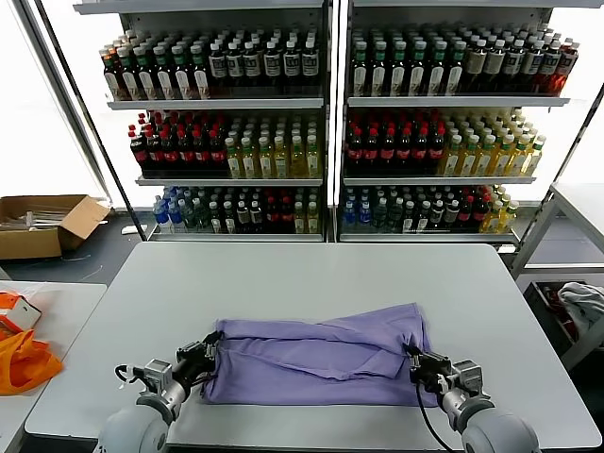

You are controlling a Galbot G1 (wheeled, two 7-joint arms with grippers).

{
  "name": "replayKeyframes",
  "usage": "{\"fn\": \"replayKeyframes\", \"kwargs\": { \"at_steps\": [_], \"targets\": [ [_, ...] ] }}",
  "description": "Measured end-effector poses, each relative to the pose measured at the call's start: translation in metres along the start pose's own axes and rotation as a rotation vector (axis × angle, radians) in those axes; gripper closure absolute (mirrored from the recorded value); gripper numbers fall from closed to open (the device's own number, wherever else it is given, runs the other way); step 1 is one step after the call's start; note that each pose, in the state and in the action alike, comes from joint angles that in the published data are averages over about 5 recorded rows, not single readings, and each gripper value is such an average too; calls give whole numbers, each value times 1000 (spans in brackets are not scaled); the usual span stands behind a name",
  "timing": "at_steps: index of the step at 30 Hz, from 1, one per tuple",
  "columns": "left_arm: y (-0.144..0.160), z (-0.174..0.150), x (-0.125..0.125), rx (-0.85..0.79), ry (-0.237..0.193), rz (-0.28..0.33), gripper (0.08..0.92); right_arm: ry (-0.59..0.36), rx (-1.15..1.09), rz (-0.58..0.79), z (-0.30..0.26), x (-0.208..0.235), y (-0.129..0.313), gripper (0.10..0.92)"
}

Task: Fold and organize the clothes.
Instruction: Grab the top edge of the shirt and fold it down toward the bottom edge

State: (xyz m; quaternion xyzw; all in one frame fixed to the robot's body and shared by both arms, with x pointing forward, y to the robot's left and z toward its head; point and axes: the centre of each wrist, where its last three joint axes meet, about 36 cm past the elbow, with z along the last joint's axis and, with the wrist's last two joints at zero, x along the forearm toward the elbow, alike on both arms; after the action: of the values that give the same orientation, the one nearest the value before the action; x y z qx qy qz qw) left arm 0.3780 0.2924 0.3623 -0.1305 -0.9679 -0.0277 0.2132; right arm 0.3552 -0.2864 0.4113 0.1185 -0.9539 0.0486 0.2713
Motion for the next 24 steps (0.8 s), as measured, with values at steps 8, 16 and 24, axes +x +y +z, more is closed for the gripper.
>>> {"fn": "replayKeyframes", "kwargs": {
  "at_steps": [8, 16, 24],
  "targets": [
    [-1, 3, 0, 9, 3, 11, 918, -2, 3, -5, -1, -2, 3, 915],
    [1, 0, 3, 5, -18, 12, 919, -10, 6, -13, -3, 1, 4, 915],
    [0, -5, 11, -4, -33, 17, 919, -17, 5, -15, -6, 6, 2, 915]
  ]
}}
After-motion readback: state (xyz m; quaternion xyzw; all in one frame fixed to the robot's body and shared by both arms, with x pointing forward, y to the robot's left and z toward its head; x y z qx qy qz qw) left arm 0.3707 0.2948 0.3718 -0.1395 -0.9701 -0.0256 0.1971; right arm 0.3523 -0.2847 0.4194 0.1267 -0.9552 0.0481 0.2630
